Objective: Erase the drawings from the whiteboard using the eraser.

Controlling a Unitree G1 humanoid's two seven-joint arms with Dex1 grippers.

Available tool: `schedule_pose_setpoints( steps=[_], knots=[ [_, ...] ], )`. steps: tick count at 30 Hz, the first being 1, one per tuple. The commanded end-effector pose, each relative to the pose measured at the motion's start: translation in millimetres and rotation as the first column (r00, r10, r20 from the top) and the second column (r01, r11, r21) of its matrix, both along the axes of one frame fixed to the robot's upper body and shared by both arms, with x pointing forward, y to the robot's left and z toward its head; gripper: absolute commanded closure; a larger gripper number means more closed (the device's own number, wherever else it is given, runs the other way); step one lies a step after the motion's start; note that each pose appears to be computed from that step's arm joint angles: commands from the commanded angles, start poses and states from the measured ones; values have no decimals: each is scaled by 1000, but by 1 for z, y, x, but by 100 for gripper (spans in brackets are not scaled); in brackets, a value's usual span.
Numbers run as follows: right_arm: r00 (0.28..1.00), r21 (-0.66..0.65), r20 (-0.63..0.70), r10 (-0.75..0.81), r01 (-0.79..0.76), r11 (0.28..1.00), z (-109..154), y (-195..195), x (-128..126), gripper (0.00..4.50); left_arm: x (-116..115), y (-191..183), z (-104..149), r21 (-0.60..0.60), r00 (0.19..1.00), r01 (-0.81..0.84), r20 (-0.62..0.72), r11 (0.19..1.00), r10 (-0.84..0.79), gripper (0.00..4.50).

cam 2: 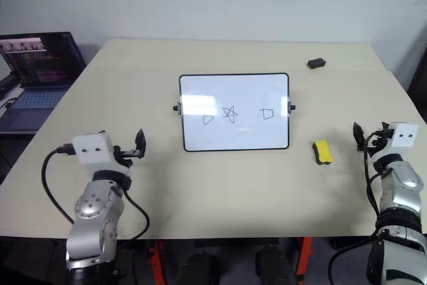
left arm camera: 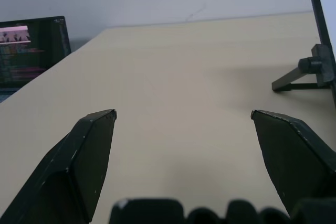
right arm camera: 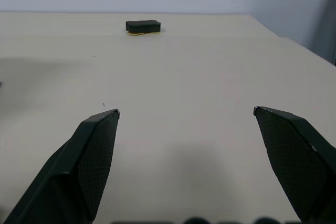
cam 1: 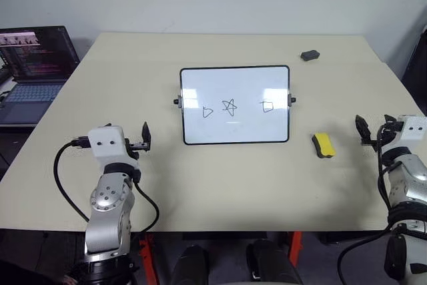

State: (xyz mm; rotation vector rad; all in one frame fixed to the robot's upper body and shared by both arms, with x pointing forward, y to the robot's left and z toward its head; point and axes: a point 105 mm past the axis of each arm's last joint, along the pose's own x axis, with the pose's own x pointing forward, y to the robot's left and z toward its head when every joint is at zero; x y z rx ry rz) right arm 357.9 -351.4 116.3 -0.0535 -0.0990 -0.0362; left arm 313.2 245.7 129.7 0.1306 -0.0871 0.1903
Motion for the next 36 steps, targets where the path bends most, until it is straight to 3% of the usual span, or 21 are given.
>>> schedule_pose_setpoints(
  steps=[1, 8, 11, 15, 20, 23, 26, 29, 31, 34, 36],
  knots=[
    [999, -2, 48, -11, 12, 1000, 16, -2, -4, 4, 1, 4, 10, 3, 1000, -4, 29, 1000, 4, 0],
    [997, 9, 34, -65, 65, 998, 21, -8, -9, 4, 1, 10, 16, -21, 998, 15, 63, 1000, -14, 0],
    [997, 108, 72, -34, 26, 994, 33, 0, -11, 4, 0, 17, 26, 15, 996, 44, 82, 999, -45, 0],
    [995, 151, 100, -28, 12, 989, 41, 15, -16, 4, -2, 32, 51, -7, 987, 79, 143, 997, -77, 0],
    [992, 129, 101, -71, 57, 990, 43, 29, -29, 4, 0, 20, 85, 39, 944, 281, 166, 959, -284, 0],
    [995, 194, 99, -3, -16, 981, 49, 43, -39, 4, 7, -24, 108, 85, 837, 524, 131, 847, -531, 0],
    [996, 231, 61, 70, -83, 970, 48, 61, -47, 4, 6, -56, 114, 101, 732, 671, 71, 735, -678, 0],
    [991, 200, 55, 119, -127, 972, 50, 73, -52, 4, -9, -90, 102, 72, 581, 813, -30, 578, -813, 0],
    [990, 188, 35, 135, -139, 972, 49, 77, -53, 4, -17, -100, 96, 50, 517, 856, -69, 514, -853, 0],
    [974, 138, -136, 181, -162, 977, 30, 91, -54, 4, -35, -124, 71, 0, 316, 946, -225, 324, -922, 0],
    [965, 121, -164, 205, -187, 975, 30, 98, -56, 4, -39, -129, 62, -1, 254, 964, -287, 266, -924, 0]
  ],
)
